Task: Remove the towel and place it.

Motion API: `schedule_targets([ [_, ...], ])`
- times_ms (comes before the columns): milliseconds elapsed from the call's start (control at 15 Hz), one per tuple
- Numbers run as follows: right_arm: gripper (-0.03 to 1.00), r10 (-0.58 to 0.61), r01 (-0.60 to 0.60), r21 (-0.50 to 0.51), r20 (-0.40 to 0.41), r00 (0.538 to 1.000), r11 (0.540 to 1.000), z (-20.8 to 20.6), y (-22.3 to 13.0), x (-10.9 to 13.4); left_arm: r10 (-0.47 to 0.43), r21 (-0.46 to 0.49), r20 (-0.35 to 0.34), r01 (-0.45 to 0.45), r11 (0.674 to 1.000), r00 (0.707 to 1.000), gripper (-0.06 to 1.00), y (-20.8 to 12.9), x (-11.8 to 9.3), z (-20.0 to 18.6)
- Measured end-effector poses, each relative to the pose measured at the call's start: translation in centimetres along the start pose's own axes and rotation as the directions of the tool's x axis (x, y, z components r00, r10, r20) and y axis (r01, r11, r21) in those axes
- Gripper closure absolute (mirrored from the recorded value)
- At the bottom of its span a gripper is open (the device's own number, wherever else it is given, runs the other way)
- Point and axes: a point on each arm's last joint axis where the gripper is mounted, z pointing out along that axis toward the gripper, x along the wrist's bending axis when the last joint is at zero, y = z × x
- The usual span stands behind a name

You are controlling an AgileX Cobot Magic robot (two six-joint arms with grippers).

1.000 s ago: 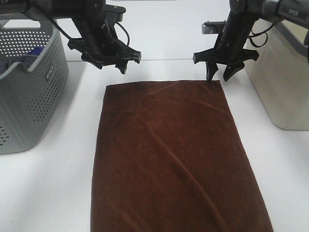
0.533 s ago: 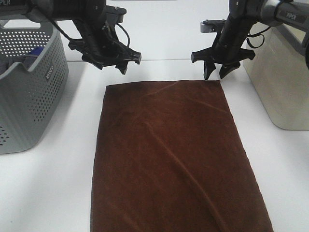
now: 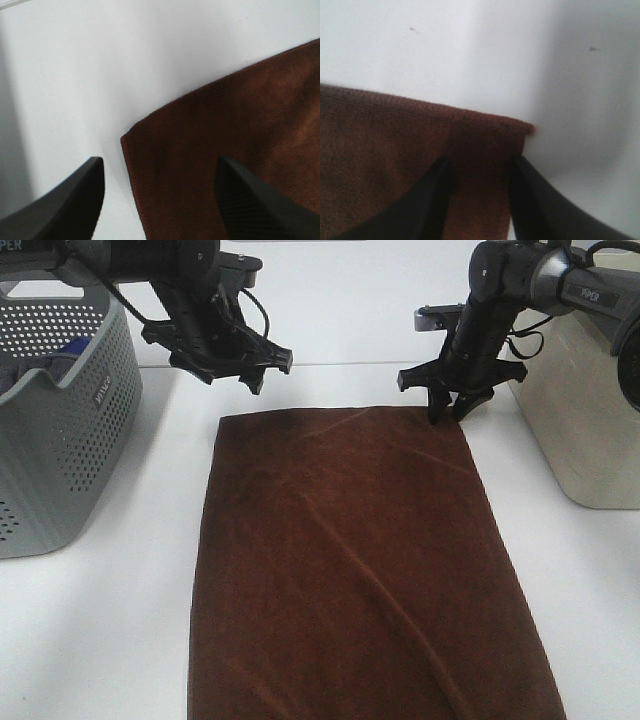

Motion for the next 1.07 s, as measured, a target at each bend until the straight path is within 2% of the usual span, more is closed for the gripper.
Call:
schedule_targets([
  [200, 0.92, 0.003, -0.003, -0.004, -0.004, 1.000, 1.000, -0.1, 0.1, 0.0, 0.007, 0.001, 0.000, -0.007, 1.000, 1.000, 0.33, 0.0, 0.0, 0.0],
  [267, 0.97, 0.003, -0.003, 0.000, -0.005, 1.000, 1.000, -0.2, 0.2, 0.0, 0.009, 0.001, 0.000, -0.009, 1.000, 1.000, 0.33, 0.0, 0.0, 0.0],
  [533, 0.97, 0.003, -0.003, 0.014, -0.004, 1.000, 1.000, -1.8, 0.9, 0.0, 0.000, -0.001, -0.005, 0.000, 1.000, 1.000, 0.33, 0.1, 0.4, 0.1],
  [667, 0.97, 0.005, -0.005, 0.017, -0.009, 1.000, 1.000, -2.3, 1.1, 0.1, -0.062, 0.009, -0.019, 0.063, 0.998, 0.998, 0.33, 0.0, 1.7, 0.7],
  [800, 0.97, 0.008, -0.008, 0.018, -0.014, 1.000, 1.000, -2.3, 1.1, 0.1, -0.103, 0.025, -0.026, 0.104, 0.994, 0.994, 0.33, -0.4, 2.7, 2.0],
  [1067, 0.97, 0.008, -0.008, 0.018, -0.014, 1.000, 1.000, -2.3, 1.1, 0.1, -0.117, 0.070, -0.019, 0.118, 0.991, 0.993, 0.33, -2.0, 2.5, 5.4],
])
